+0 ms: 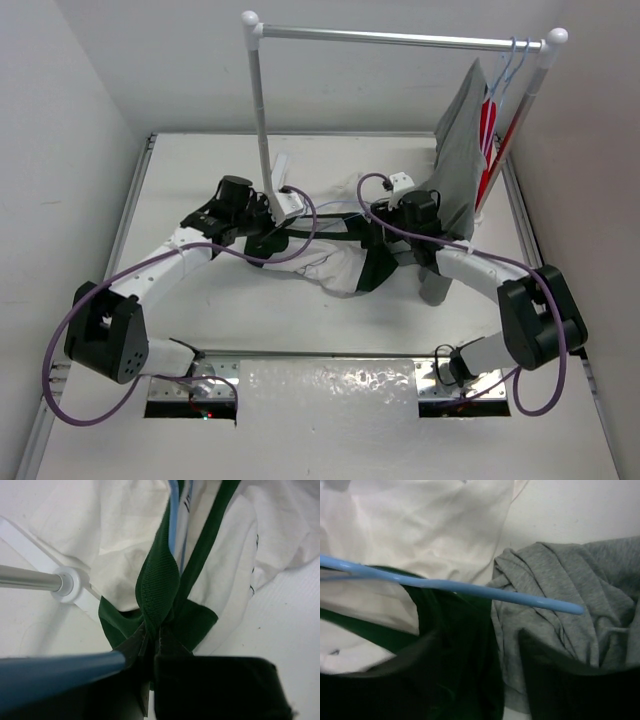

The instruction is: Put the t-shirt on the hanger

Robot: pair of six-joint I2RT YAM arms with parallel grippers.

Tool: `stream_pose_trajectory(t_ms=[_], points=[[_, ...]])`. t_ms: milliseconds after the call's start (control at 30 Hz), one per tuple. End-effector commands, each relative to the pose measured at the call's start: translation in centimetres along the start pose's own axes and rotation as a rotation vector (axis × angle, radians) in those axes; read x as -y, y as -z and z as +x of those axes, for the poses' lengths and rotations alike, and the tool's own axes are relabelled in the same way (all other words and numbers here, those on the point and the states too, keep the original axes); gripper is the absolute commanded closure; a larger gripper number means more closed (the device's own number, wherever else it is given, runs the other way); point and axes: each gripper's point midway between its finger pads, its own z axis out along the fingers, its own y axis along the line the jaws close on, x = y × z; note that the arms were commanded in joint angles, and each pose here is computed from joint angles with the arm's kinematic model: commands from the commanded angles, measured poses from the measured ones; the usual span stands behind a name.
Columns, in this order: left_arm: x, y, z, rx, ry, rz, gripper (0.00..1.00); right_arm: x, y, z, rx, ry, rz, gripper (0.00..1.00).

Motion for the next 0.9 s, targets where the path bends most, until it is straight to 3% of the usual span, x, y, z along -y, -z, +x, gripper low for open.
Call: stream_pose_trajectory(t_ms=[0,133,233,333,367,467,567,633,733,867], points=[[-2.1,0.3,-2.2,0.066,0.023,-0.071,1.0,0.2,1.2,0.7,-0.029,0.063,-0.01,0.34],[-2.9,0.1,-2.0,0.055,0.043,-0.106,1.0,1.1,2.8,1.8,-0.096,0.036,0.058,0.18],[-3.3,0.0,-2.1,0.046,0.046,-0.117,1.0,0.6,4.2,-0.3,-0.044,0.026,0.046,0.17],[-3.0,-0.1,-2.3,0.054,0.042,-0.095,1.0,-4.2,6.4,-3.0,0.086,0.178,-0.179,0.19],[-2.8,-0.2,-2.4,0.062,0.038,-0.084,1.0,-7.3,7.2,-3.5,0.126,0.331,-0.296,0.19],[-2.5,-0.4,-2.4,0.074,0.036,-0.07,1.0,-10.9,8.7,-6.5,0.245,0.495,-0.381,0.18],[-2.1,-0.5,-2.6,0.087,0.039,-0.047,1.0,-12.3,8.2,-10.3,0.321,0.548,-0.408,0.11],[-2.0,-0.8,-2.5,0.085,0.046,-0.044,1.0,-12.7,6.5,-11.6,0.306,0.572,-0.407,0.09],[-2.0,-1.0,-2.5,0.086,0.057,-0.04,1.0,-11.3,3.4,-10.8,0.186,0.502,-0.46,0.08],[-1.8,-1.1,-2.8,0.1,0.059,-0.028,1.0,-9.9,0.9,-9.8,0.195,0.441,-0.516,0.09]])
